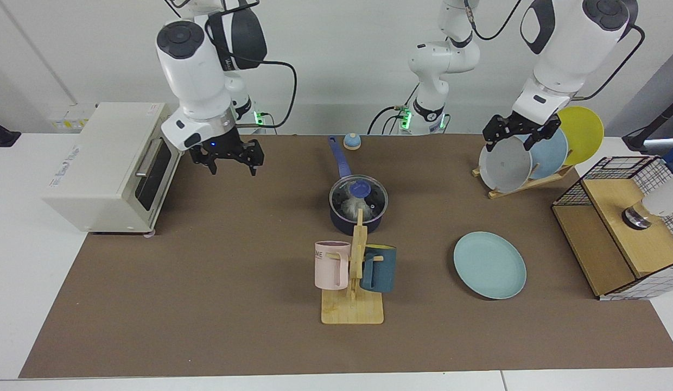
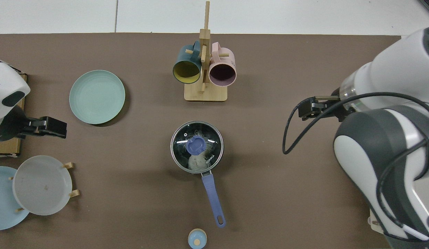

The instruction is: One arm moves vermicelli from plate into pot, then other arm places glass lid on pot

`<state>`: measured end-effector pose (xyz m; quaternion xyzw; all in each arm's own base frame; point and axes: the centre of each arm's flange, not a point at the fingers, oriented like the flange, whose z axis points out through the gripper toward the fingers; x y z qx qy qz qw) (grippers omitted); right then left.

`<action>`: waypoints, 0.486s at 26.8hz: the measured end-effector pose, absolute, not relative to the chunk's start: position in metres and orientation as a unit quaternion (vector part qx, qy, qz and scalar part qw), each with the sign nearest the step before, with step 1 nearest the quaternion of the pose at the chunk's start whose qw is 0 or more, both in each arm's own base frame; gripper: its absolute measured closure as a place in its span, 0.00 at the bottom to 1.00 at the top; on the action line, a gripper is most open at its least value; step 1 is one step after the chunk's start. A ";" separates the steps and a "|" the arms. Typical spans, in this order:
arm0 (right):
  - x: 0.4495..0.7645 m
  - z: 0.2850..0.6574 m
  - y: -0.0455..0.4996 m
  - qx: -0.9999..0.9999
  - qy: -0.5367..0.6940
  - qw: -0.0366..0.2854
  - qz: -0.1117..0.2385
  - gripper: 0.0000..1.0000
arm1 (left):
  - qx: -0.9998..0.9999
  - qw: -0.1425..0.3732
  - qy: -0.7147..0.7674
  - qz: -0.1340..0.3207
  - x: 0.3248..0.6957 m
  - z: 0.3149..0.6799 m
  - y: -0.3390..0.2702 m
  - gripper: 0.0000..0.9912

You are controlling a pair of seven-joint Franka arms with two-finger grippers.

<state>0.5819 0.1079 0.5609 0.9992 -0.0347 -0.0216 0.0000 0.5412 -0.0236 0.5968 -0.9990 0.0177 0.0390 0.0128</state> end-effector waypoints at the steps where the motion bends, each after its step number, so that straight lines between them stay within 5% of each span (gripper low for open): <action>1: 0.581 0.566 0.098 0.999 -0.030 0.000 -0.018 0.00 | -0.999 0.013 0.018 0.039 0.541 0.597 -0.024 0.00; 13: 0.566 0.638 0.000 0.997 -0.055 0.000 0.045 0.00 | -0.999 0.013 0.021 0.038 0.541 0.597 -0.027 0.00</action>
